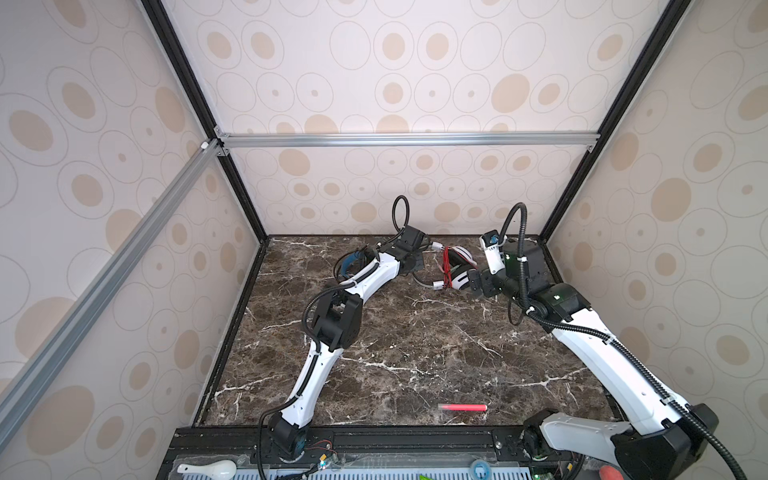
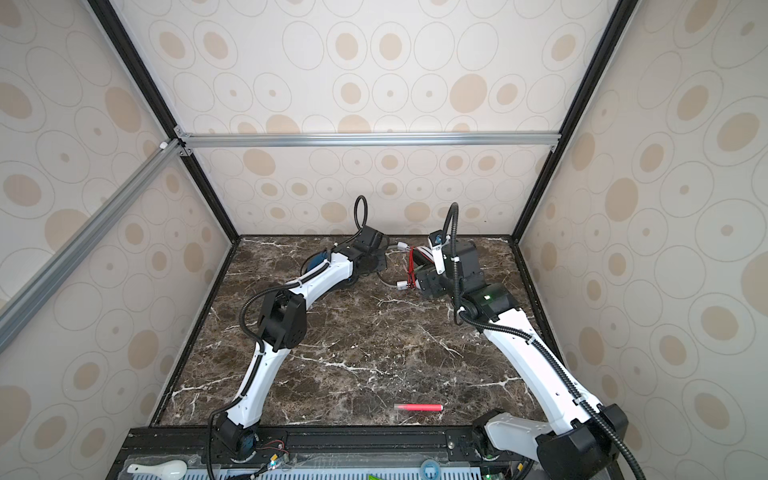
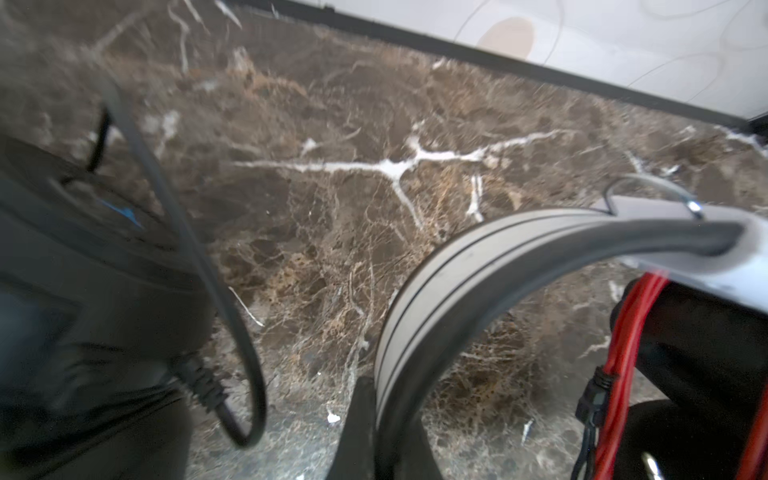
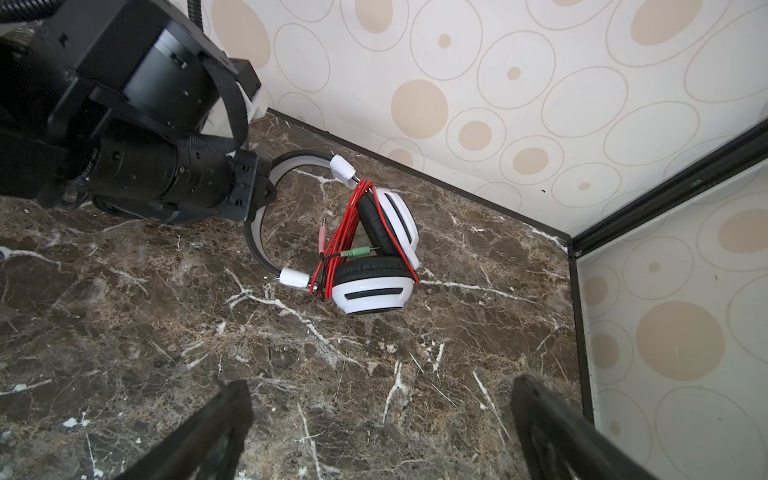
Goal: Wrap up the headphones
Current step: 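Set the wrapped white headset on the table with the left gripper while right gripper withdraws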
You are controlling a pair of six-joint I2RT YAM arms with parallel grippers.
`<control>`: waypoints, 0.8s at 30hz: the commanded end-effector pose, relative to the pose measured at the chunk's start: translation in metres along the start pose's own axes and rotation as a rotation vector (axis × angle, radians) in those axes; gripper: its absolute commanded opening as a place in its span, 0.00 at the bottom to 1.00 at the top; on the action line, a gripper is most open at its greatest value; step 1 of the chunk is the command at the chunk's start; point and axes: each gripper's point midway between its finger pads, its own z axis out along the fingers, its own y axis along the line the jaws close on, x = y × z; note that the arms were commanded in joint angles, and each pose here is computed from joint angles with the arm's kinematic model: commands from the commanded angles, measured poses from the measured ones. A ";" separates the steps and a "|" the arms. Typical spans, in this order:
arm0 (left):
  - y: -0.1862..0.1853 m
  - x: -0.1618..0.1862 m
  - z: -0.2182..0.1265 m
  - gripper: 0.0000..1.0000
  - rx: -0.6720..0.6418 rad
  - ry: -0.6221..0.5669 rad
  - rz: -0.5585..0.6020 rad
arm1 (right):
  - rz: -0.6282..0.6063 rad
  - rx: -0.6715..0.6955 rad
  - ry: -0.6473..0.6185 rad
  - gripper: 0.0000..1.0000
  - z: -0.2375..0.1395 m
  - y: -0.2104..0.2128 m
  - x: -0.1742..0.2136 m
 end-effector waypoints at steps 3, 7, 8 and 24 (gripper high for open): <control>-0.033 -0.012 -0.015 0.00 0.074 -0.046 -0.054 | 0.050 0.020 0.006 1.00 -0.003 -0.008 0.008; -0.037 0.003 -0.005 0.02 0.078 -0.016 -0.040 | 0.071 0.005 -0.004 1.00 -0.002 -0.007 0.008; -0.037 0.005 -0.004 0.05 0.074 -0.013 -0.041 | 0.074 0.005 -0.008 1.00 -0.003 -0.007 0.007; -0.051 -0.005 -0.047 0.65 0.115 -0.061 0.029 | 0.101 0.045 -0.017 1.00 -0.016 -0.018 0.013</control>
